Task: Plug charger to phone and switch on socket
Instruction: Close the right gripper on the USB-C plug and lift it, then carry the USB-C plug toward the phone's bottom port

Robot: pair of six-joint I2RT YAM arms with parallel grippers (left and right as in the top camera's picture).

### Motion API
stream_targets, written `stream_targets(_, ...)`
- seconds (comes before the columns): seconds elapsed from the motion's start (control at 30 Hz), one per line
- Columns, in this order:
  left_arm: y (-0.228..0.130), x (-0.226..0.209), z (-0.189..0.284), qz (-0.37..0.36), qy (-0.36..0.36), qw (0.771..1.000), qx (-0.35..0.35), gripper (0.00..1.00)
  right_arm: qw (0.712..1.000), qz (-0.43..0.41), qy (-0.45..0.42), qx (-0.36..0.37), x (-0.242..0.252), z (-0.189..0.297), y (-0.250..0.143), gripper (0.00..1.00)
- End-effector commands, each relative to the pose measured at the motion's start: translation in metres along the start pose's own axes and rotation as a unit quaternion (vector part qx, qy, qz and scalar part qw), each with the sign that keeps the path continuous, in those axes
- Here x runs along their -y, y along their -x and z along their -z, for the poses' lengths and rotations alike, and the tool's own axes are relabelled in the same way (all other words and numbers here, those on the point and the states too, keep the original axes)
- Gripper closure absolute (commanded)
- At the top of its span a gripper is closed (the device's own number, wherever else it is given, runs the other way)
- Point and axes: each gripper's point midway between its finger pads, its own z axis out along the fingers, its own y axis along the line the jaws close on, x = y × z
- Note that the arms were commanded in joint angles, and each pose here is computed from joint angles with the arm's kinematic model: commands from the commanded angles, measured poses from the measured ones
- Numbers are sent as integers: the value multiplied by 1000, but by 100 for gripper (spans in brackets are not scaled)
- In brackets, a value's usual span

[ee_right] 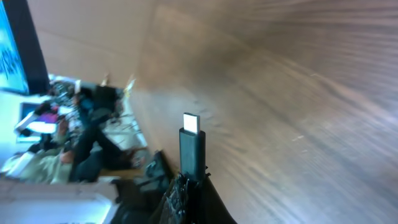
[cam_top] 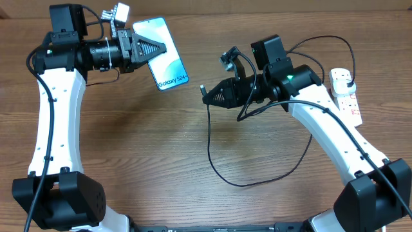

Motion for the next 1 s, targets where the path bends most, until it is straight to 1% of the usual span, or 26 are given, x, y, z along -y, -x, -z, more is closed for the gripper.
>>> stream_targets(0.0,-7,25,0,-17,-65,997,-24,96,997,37,62,1,-36,14,-1,96)
stream_targets(0.07,-7,25,0,-15,-65,998,-24,96,996,38,81,-3,-43,15,-2,96)
stream_targets(0.33,0,23,-1,16,-53,998,-15,96,993,44,108,-7,-54,17,-4,96)
stream_targets(0.57,9,25,-1,22,-53,998,-6,96,987,76,143,0,-78,28,-5,96)
stream_targets(0.77,10,23,-2,28,-46,999,-3,96,986,80,148,5,-84,29,-1,96)
stream_targets(0.87,10,20,-6,42,-34,999,0,96,984,89,155,3,-91,23,-1,96)
stream_targets(0.97,9,21,-8,44,-34,998,-2,96,986,90,141,9,-93,16,2,96)
